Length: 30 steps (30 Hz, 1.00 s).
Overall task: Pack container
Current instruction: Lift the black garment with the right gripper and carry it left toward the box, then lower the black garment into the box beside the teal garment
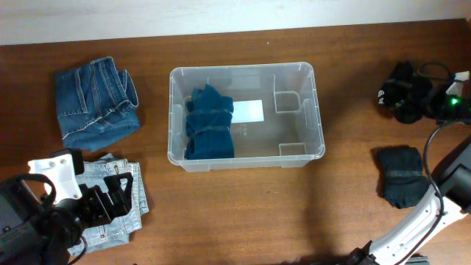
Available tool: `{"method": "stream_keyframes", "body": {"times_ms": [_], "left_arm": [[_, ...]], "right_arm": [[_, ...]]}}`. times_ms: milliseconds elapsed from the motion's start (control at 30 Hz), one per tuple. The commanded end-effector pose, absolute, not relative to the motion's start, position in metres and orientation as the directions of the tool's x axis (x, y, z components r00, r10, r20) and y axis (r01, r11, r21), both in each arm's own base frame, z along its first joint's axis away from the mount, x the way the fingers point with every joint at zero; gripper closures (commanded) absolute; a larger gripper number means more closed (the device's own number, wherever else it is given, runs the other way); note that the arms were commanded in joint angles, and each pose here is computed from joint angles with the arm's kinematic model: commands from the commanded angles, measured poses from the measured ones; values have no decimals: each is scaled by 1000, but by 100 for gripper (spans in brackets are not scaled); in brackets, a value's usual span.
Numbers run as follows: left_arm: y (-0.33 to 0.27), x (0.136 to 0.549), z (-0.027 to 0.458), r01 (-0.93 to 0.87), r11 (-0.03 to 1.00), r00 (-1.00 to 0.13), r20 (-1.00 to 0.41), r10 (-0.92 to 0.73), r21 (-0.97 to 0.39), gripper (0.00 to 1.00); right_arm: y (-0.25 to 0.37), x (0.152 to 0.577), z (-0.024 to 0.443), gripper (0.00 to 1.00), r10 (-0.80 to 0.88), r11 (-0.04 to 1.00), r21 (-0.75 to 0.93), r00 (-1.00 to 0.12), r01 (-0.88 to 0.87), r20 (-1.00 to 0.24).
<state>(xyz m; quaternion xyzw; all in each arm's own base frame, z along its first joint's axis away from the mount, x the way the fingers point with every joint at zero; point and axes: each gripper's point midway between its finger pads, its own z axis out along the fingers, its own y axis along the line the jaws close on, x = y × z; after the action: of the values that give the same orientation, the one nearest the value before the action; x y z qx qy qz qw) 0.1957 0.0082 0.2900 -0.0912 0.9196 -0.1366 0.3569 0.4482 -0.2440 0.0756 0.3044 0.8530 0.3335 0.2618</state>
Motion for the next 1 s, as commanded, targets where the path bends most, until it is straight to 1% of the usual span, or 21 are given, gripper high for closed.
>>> {"method": "stream_keyframes", "body": {"times_ms": [0,133,200,367,400,500,567,600,733,867,967], "left_arm": [[8,196,290,-60,950,-728,-637,-252,-307,1],[8,196,290,-60,950,-728,-637,-252,-307,1],[8,196,290,-60,950,-728,-637,-252,-307,1],[8,196,290,-60,950,-728,-637,-252,-307,1],[8,196,290,-60,950,-728,-637,-252,-307,0],[8,196,290,-60,950,-728,-637,-252,-307,1],[8,196,290,-60,950,-728,-637,-252,-307,1],[8,196,290,-60,950,-728,-637,-252,-307,1],[8,196,290,-60,950,-728,-637,-252,-307,1],[8,196,290,-60,950,-728,-637,-252,-307,1],[8,196,290,-60,950,-728,-637,-252,-307,0]], "right_arm": [[-229,458,181,96,639,641,754,-645,145,-419],[-202,447,234,96,620,622,782,-642,50,-452],[-185,437,259,96,611,615,788,-649,29,-453],[-120,408,305,96,487,677,733,-703,-71,-518],[-91,399,316,96,429,712,697,-730,-89,-532],[-49,391,321,96,324,782,613,-768,-111,-552],[-19,389,322,96,250,808,570,-790,-149,-560],[7,388,320,96,191,818,546,-808,-183,-557],[66,389,307,96,95,824,521,-853,-222,-514],[117,389,282,95,-7,859,451,-885,-244,-466],[142,387,267,94,-45,875,419,-901,-244,-432]]}}
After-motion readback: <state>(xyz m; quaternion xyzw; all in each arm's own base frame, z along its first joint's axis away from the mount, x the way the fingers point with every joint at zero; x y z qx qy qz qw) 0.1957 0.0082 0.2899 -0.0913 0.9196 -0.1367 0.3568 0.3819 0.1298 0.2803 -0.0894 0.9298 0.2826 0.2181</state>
